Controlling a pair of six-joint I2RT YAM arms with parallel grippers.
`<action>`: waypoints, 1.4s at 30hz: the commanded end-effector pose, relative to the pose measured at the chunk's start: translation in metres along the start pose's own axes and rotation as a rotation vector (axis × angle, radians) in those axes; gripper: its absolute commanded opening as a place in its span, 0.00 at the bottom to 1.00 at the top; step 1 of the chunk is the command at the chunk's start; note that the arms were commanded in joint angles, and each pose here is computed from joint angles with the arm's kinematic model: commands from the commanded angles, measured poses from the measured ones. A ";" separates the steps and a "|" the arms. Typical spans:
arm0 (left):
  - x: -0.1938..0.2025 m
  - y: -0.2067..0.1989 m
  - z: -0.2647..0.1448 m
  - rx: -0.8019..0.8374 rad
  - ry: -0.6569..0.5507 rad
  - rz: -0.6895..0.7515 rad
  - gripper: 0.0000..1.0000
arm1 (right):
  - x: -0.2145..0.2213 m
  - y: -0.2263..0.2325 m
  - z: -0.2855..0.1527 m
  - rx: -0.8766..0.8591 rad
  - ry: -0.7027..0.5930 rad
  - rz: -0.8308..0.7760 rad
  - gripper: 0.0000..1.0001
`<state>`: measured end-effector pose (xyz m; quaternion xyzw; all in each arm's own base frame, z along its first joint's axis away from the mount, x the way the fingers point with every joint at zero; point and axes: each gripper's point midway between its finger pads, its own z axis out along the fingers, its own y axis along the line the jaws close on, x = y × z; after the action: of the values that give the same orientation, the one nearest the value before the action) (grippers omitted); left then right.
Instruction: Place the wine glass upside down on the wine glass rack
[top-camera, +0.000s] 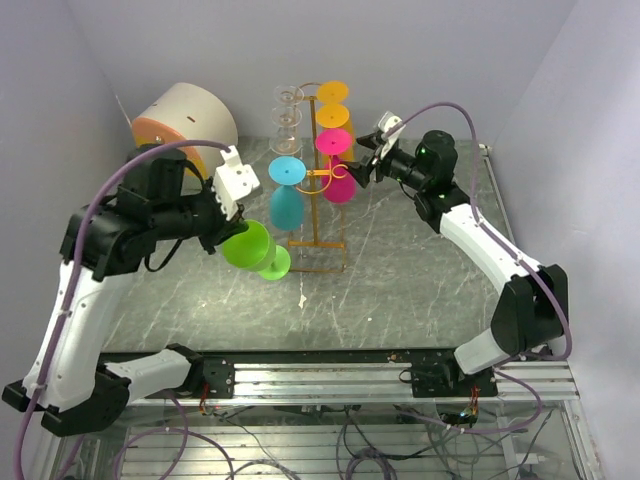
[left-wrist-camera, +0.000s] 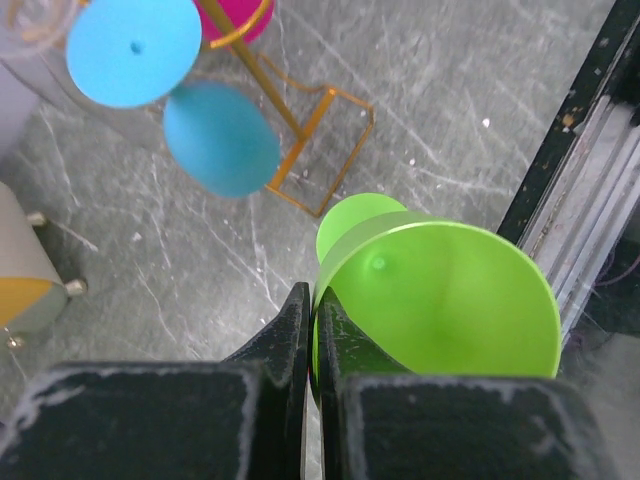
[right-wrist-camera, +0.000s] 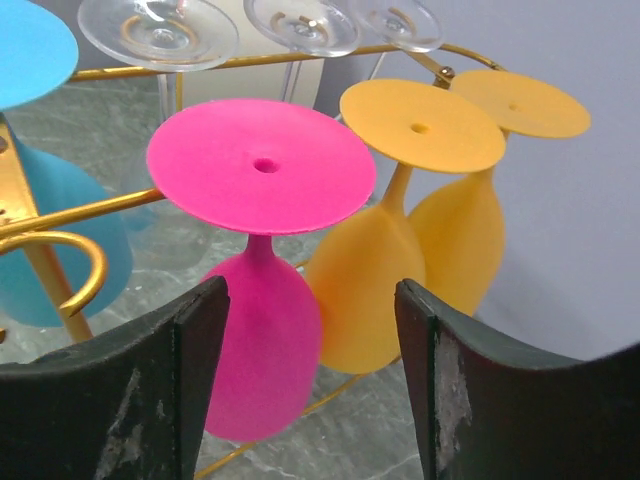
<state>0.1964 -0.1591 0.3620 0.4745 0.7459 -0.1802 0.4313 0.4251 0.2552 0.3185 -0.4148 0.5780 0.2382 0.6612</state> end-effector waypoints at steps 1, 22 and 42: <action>-0.026 -0.017 -0.032 0.036 -0.118 0.062 0.07 | -0.025 -0.006 -0.015 0.054 -0.040 -0.040 0.70; -0.124 -0.052 -0.110 0.045 -0.649 0.510 0.07 | -0.095 0.009 -0.143 0.447 -0.113 0.422 0.77; -0.138 -0.014 -0.150 -0.687 -1.179 1.002 0.07 | -0.217 0.092 -0.140 -0.243 -0.665 1.018 0.77</action>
<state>0.1848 -0.1454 0.5265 0.4121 0.2767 -0.0363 0.8673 0.2380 0.2155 0.4531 -0.0554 0.5095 0.6387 0.5739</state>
